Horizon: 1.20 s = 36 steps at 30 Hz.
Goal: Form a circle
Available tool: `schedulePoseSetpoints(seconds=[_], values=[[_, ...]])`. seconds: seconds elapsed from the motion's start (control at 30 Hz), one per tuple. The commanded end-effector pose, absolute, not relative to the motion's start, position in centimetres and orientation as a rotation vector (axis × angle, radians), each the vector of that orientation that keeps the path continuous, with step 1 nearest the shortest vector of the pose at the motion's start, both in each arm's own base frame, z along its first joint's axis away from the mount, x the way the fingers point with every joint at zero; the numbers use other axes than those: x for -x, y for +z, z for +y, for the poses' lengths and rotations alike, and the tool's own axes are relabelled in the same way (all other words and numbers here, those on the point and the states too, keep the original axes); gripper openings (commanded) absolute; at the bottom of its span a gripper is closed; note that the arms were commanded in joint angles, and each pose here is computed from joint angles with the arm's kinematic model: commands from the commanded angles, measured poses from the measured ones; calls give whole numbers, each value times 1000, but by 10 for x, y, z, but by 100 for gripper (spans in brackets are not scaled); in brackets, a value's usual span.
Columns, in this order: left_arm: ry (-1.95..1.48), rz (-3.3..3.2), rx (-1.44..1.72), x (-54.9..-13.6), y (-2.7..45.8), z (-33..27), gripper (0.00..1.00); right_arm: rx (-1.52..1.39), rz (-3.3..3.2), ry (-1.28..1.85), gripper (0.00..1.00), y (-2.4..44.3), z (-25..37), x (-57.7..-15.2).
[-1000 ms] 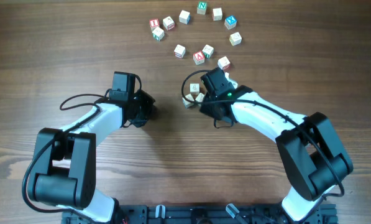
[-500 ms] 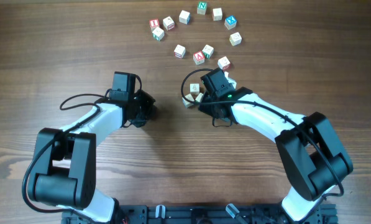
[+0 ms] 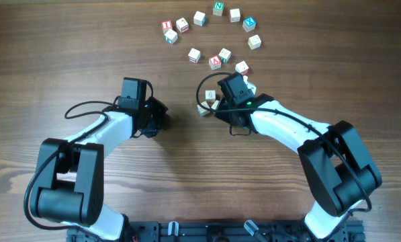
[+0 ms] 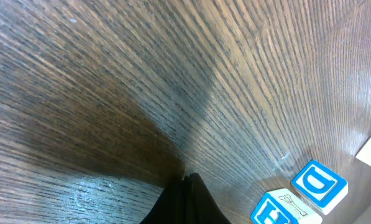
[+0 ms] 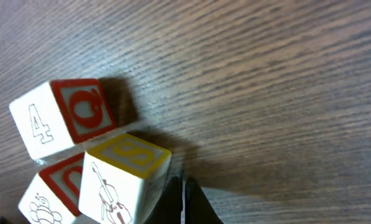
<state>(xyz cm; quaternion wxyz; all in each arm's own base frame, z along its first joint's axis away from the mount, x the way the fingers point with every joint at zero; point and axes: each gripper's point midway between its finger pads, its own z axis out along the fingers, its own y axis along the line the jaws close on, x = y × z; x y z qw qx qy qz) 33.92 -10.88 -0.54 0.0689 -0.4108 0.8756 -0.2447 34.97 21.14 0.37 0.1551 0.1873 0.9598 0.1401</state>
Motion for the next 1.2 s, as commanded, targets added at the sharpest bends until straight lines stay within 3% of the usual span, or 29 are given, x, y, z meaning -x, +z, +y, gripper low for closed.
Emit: schedulePoseSetpoints(seconds=[0.0,1.17], values=[[-484,2689,1311,-312,-41,-82,4,-532,2763,349,5,-9,204,-348],[-484,2689,1311,-312,-41,-82,4,-533,2722,347,5,-5,204,-356]])
